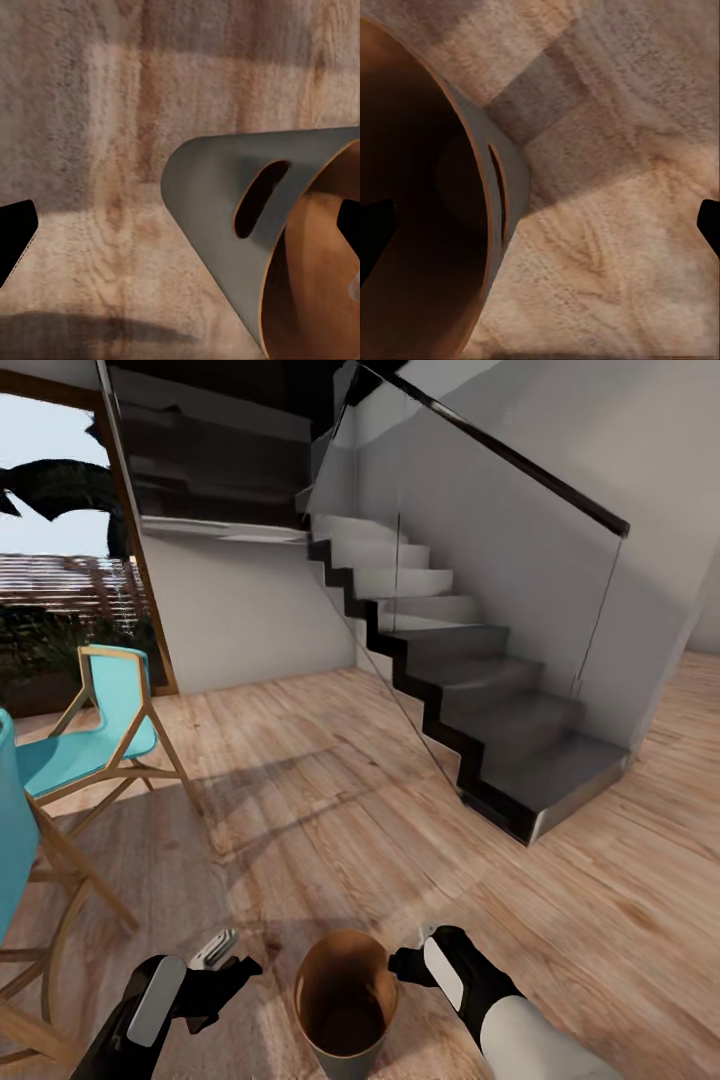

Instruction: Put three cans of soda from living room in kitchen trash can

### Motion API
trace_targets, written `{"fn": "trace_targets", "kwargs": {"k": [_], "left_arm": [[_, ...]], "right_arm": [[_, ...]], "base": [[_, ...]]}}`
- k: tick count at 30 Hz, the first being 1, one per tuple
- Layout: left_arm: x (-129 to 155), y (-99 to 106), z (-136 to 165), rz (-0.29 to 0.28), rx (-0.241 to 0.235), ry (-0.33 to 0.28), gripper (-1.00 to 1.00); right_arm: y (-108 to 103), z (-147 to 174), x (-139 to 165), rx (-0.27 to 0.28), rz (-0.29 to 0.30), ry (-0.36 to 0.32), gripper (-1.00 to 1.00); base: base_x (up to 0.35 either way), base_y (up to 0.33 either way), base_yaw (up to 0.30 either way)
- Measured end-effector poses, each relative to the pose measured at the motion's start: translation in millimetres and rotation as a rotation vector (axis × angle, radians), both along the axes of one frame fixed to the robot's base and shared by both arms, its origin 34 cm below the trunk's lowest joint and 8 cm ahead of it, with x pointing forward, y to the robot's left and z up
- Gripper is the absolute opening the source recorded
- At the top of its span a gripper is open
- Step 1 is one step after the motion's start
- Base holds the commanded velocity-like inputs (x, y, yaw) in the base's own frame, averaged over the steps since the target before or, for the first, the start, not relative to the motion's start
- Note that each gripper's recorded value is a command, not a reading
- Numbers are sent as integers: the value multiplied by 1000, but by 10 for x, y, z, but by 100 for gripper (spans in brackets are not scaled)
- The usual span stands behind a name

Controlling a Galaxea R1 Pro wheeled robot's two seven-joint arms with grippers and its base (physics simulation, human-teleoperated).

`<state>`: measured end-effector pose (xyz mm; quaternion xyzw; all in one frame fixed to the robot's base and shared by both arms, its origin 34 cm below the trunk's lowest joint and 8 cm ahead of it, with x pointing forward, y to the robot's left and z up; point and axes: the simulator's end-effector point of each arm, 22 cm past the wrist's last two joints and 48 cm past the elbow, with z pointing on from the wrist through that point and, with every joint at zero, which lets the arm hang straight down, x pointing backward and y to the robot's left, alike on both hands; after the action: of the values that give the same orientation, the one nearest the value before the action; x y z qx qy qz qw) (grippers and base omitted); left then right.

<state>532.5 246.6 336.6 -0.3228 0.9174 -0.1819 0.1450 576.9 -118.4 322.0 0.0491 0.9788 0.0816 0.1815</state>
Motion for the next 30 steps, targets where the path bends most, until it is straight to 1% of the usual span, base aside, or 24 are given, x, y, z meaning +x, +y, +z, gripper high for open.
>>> {"fn": "trace_targets", "kwargs": {"k": [2,7,30], "left_arm": [[-14,0,-39,0,0,8,100],[-51,0,-136,0,0,29,100],[-243,-7,-571,0,-1,123,100]], "right_arm": [[-14,-43,-13,-4,-2,9,100],[-29,-153,-58,-8,-6,33,100],[-39,-609,-234,-10,-5,124,100]], "base": [[0,0,234],[0,0,67],[0,0,4]]}}
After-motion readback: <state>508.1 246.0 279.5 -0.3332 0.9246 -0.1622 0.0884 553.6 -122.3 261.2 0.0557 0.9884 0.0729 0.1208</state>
